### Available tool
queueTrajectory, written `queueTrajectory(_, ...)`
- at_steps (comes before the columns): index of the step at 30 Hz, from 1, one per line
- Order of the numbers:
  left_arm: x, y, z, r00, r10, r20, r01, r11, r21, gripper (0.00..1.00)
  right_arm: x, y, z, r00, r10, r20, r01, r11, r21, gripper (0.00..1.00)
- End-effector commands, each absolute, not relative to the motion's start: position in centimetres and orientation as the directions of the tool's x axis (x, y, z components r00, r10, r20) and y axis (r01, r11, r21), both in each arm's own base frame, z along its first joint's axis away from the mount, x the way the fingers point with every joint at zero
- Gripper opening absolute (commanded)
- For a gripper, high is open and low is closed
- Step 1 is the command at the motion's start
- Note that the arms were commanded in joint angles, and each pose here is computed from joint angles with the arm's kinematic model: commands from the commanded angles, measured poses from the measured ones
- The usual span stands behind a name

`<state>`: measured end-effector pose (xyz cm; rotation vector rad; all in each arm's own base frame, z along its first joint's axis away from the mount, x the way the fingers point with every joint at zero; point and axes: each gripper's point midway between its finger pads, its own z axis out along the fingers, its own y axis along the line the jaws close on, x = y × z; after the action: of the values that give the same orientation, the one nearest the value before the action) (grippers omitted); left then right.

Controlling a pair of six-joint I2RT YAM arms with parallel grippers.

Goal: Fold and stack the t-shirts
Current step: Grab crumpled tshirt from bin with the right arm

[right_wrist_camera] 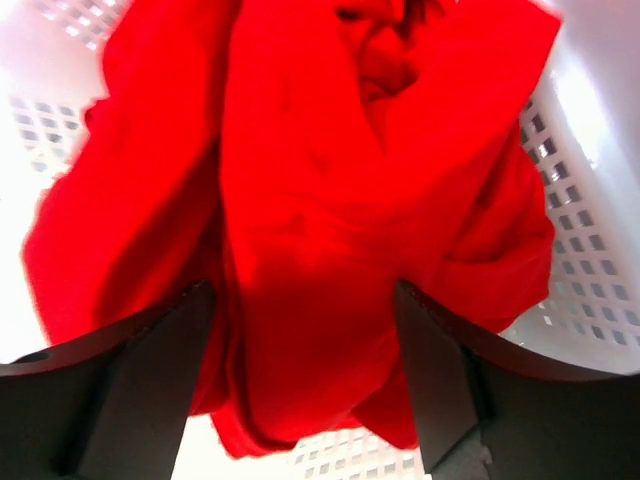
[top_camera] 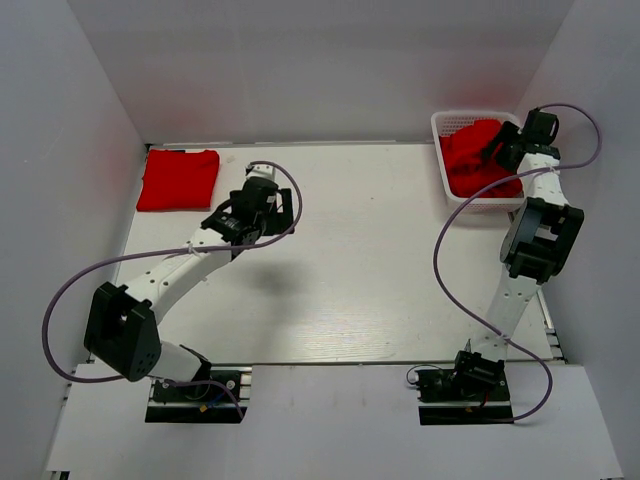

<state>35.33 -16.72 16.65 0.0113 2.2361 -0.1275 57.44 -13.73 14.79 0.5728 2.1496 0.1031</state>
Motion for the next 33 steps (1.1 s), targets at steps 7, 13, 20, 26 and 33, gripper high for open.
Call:
queueTrajectory(7,36.9,-16.6,19.0,-0.584,-0.040,-0.810,0.028,0.997,-0.069,0.99,58.8,-15.9,15.3,-0.421,0.458,-0.783,0.427,0.862,0.275,0.53)
queueTrajectory(13,36.9,-16.4,19.2,-0.574,-0.045,-0.818,0.021,0.997,-0.070,0.99,58.6,-16.1,17.4,-0.376,0.455,-0.807,0.434,0.856,0.281,0.00)
queueTrajectory(20,36.9,-16.7,19.7,-0.566,-0.043,-0.823,0.042,0.996,-0.081,0.99,57.2,-16.3,25.0,-0.277,0.382,-0.882,0.405,0.879,0.253,0.00)
queueTrajectory(26,36.7,-17.0,20.8,-0.543,-0.060,-0.838,0.061,0.992,-0.111,0.99,54.7,-16.7,39.4,-0.027,0.245,-0.969,0.370,0.903,0.218,0.00)
queueTrajectory(33,35.6,-16.6,21.5,-0.524,-0.073,-0.848,0.072,0.989,-0.130,0.99,50.7,-14.7,54.8,0.269,0.119,-0.956,0.265,0.945,0.192,0.00)
